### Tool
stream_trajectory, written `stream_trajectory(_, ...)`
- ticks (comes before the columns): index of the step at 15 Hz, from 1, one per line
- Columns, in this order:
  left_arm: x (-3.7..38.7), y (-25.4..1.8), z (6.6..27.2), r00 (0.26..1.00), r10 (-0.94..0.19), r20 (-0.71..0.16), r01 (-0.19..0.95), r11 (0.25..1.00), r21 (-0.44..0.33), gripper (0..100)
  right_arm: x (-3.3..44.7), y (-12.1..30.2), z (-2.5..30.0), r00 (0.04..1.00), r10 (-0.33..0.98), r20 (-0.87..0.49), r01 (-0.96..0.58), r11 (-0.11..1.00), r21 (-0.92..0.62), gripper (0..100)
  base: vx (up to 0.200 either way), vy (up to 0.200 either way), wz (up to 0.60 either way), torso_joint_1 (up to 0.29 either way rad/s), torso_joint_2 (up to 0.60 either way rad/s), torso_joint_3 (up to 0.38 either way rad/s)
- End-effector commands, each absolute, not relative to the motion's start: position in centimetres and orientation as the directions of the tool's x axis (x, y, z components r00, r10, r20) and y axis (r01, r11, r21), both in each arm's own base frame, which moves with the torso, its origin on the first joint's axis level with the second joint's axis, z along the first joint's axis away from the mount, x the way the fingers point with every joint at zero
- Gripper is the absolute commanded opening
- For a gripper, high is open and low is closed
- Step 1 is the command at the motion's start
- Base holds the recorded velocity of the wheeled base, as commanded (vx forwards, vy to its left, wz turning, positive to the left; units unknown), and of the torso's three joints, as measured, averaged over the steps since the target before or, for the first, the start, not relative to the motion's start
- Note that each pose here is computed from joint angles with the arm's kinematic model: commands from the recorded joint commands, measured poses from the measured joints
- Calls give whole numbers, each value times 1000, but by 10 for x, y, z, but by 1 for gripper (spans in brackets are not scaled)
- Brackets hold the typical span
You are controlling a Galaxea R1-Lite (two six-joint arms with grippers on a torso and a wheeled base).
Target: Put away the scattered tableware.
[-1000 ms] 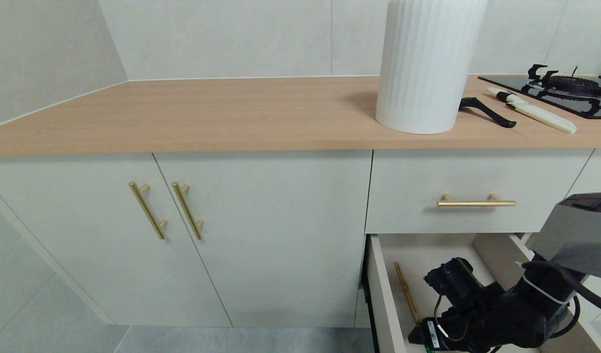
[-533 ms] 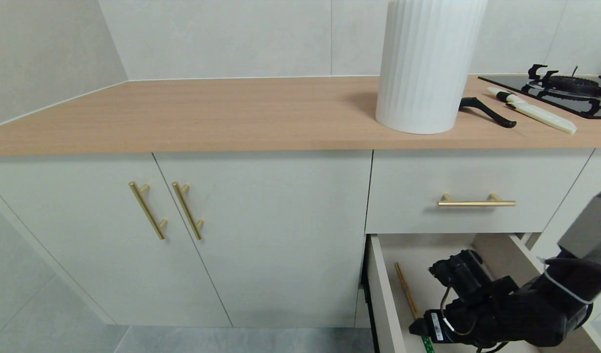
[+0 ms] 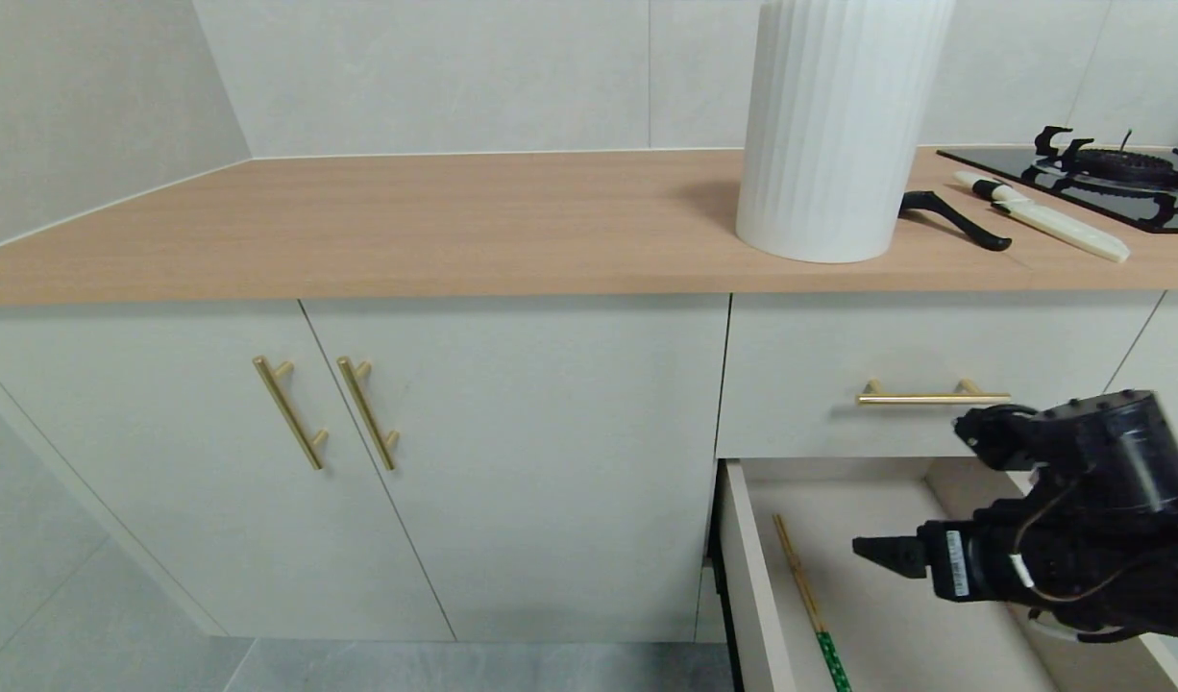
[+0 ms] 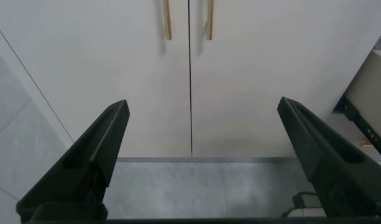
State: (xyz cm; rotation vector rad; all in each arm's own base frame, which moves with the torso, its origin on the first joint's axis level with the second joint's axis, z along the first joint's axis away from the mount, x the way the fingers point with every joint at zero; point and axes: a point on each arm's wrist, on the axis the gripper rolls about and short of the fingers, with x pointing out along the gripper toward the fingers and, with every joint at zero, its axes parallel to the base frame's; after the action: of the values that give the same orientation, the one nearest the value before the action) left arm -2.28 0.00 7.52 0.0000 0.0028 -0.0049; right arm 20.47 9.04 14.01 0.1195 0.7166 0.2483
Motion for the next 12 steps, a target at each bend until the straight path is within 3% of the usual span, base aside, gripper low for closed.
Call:
stream_trajectory(1, -23, 0, 75, 1000, -5, -3, 5, 1000, 0, 100, 173, 57, 190, 869, 236, -434, -185, 970, 158, 100, 0, 0, 0, 0, 0, 0)
stream_trajectory(5, -23, 0, 75, 1000, -5, -3, 5, 1000, 0, 100, 149, 44, 213, 922, 238, -305, -211, 970, 119, 100, 0, 0, 0, 0, 0, 0)
stream_trajectory(12, -23, 0, 75, 1000, -5, -3, 5, 1000, 0, 100, 135, 40, 220, 937, 239, -256, -238, 971, 36, 100, 0, 0, 0, 9, -29, -21)
